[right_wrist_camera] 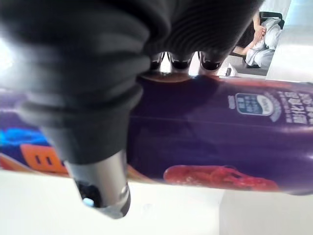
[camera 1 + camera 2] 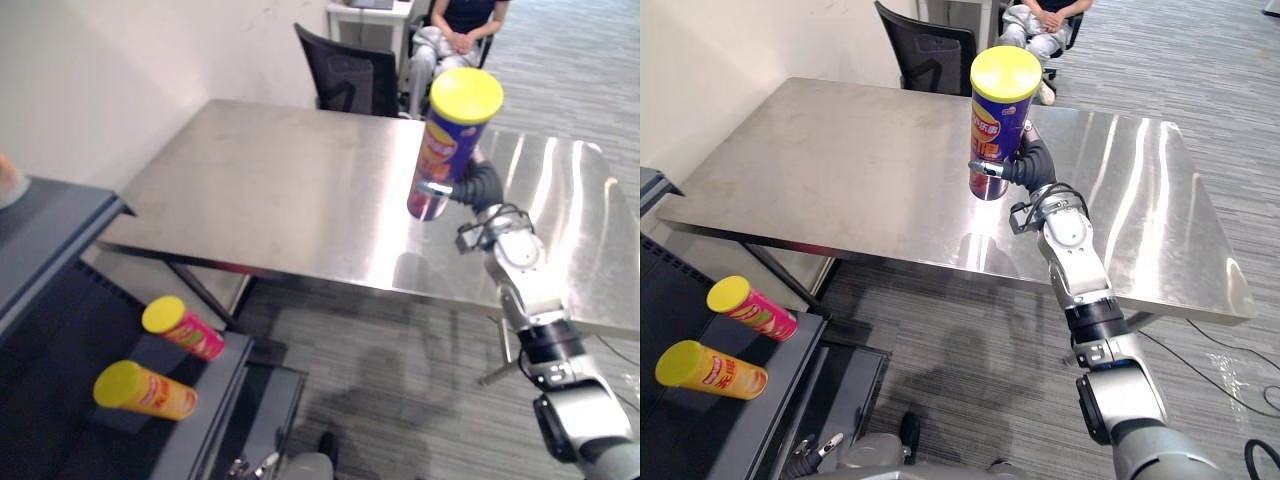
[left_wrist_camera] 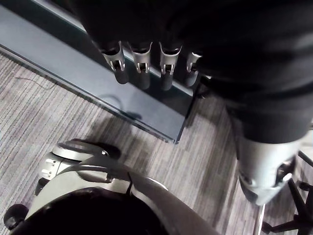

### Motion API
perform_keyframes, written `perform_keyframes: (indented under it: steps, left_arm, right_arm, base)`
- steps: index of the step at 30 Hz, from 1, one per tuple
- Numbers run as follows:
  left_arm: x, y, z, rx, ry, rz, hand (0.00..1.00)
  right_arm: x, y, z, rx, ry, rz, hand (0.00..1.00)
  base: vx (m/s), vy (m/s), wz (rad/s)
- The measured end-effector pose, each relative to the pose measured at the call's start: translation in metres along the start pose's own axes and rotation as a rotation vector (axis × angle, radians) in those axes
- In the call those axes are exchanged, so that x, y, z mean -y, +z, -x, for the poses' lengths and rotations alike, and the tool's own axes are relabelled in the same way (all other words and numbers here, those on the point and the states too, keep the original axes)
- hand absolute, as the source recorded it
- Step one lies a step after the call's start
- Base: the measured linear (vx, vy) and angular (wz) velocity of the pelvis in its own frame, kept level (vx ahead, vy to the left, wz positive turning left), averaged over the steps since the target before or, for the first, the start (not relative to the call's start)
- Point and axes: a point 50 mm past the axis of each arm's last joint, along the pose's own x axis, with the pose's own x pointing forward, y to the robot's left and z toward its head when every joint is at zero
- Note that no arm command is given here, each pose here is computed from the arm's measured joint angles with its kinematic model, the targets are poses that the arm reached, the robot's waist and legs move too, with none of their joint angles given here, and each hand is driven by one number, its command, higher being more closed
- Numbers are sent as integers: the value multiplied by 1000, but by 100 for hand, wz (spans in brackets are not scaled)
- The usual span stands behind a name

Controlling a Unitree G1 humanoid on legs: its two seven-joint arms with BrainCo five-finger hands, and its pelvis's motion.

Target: Put the gum and the chips on the shelf.

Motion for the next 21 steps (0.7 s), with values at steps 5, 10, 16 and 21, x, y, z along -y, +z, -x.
perform_keyframes:
  steps: [5,10,16,21]
  left_arm:
    - [-4,-4,1,-14,16,1,0]
    - [-10,-8,3,-24,42,15,0]
    - [-11,-13,4,-38,55,15,0]
    - [-12,-16,5,-43,61,15,0]
  right_arm:
    - [7,-1,25,5,-13,-52,100]
    - [10,-4,58,-4,-15,-114,100]
    - [26,-16,97,-77,-93,-133,100]
    - [30,-15,113,-76,-125,-122,100]
  base:
    - [20,-6,-14]
    - [10,8,-17]
    - [-3,4,-6]
    - [0,9,-12]
